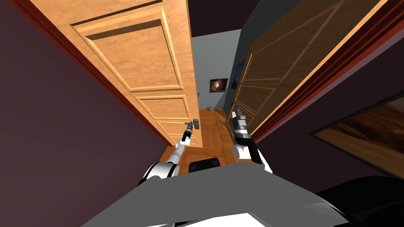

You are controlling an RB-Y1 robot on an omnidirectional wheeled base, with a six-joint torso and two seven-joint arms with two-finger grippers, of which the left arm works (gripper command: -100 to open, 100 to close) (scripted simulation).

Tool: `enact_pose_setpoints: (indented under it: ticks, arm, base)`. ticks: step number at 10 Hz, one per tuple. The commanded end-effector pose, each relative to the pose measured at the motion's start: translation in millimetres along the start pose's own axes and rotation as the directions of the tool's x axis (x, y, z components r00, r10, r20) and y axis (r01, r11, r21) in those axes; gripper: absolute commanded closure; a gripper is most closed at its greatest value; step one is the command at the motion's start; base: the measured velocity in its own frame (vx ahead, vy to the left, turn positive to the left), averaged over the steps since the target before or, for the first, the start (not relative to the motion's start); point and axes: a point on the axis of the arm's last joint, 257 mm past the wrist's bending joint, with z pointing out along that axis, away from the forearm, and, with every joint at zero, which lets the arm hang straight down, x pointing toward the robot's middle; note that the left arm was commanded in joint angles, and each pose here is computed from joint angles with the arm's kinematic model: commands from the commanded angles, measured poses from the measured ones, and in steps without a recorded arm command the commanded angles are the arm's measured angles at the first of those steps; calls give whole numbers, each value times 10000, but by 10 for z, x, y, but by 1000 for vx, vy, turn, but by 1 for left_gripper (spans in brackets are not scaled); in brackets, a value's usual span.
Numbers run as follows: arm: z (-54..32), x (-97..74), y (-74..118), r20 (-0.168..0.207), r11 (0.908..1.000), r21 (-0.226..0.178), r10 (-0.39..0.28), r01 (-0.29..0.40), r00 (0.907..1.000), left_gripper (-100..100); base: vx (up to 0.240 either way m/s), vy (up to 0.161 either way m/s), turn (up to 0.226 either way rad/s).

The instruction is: Push the door open

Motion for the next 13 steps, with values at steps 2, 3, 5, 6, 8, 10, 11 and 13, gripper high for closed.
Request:
enact_pose_setpoints:
  ticks: [2, 3, 5, 6, 8, 10, 11, 13]
  arm:
    - [5, -210, -21, 314, 9999, 49, 94, -96, 9995, 100]
    - [5, -210, -21, 314, 9999, 49, 94, -96, 9995, 100]
    - [-10, -359, -14, 545, 9999, 30, 130, -132, 9984, 100]
    - [-14, -399, -13, 606, 9999, 26, 138, -140, 9981, 100]
    - [-35, -565, -7, 876, 9999, 6, 158, -159, 9960, 100]
    - [-60, -735, -1, 1164, 9999, -12, 163, -163, 9931, 100]
    - [-67, -778, 1, 1238, 9999, -17, 161, -160, 9922, 100]
    - [-98, -947, 7, 1535, 9999, -32, 147, -144, 9880, 100]
  base:
    - [161, -128, 64]
    - [97, -43, 12]
    - [92, -35, -1]
    - [157, -120, 67]
    - [165, -115, 55]
    - [182, -156, 73]
    - [175, -132, 73]
    - [163, -112, 47]
